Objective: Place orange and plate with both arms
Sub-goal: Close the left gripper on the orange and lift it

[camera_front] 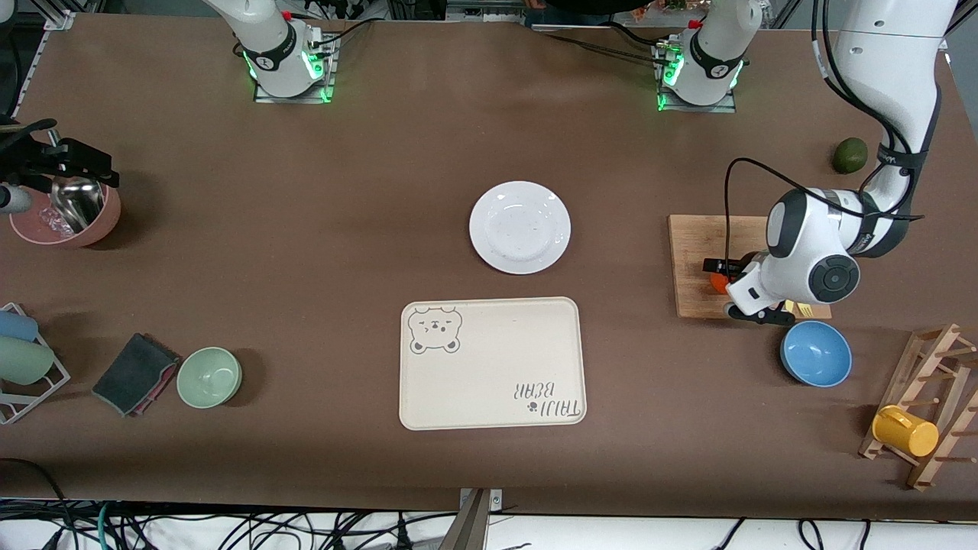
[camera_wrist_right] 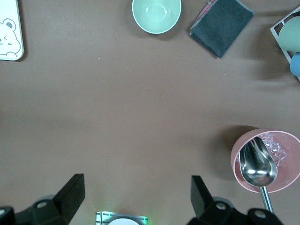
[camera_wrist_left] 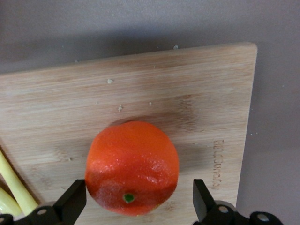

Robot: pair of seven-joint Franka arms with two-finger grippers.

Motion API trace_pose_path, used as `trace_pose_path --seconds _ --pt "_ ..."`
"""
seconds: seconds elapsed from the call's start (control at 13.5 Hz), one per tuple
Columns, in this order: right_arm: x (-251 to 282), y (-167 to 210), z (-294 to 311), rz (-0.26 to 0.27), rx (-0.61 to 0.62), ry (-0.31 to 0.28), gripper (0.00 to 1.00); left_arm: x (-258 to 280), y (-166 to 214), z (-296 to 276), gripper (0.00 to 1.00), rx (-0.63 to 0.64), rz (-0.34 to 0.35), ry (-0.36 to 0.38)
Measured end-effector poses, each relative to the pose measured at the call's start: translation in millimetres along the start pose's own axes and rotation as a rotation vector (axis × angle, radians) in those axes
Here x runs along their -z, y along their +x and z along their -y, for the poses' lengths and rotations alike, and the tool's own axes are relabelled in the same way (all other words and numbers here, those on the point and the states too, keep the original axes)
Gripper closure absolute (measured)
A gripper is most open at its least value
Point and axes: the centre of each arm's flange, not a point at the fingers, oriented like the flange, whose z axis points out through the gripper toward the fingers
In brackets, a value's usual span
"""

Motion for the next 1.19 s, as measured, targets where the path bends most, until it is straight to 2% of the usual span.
trace_pose_path --seconds 0.59,0.74,0.82,0.89,0.96,1.19 --pt "-0.3 -0.1 -1.1 0.001 -0.002 0.000 0.00 -19.5 7.7 3.0 0.00 0.004 -0.003 -0.005" --pt "-0.3 -0.1 -1.4 0.001 -0.003 0.001 0.00 -24.7 8.6 3.6 0.04 0.005 0.004 -0.007" --pt "-0.4 0.0 -1.5 0.001 -0.003 0.001 0.00 -26.4 8.9 3.9 0.10 0.006 0.006 -0.008" --pt "-0.5 0.0 -1.5 0.001 -0.003 0.001 0.00 -26.2 9.1 4.2 0.23 0.007 0.005 -0.008" --pt "-0.5 0.0 -1.5 0.001 -0.003 0.001 0.00 -25.3 9.4 4.2 0.26 0.007 0.004 -0.008" --pt "-0.8 0.1 -1.7 0.001 -0.003 0.001 0.00 -23.6 10.6 2.0 0.26 0.032 0.000 -0.008"
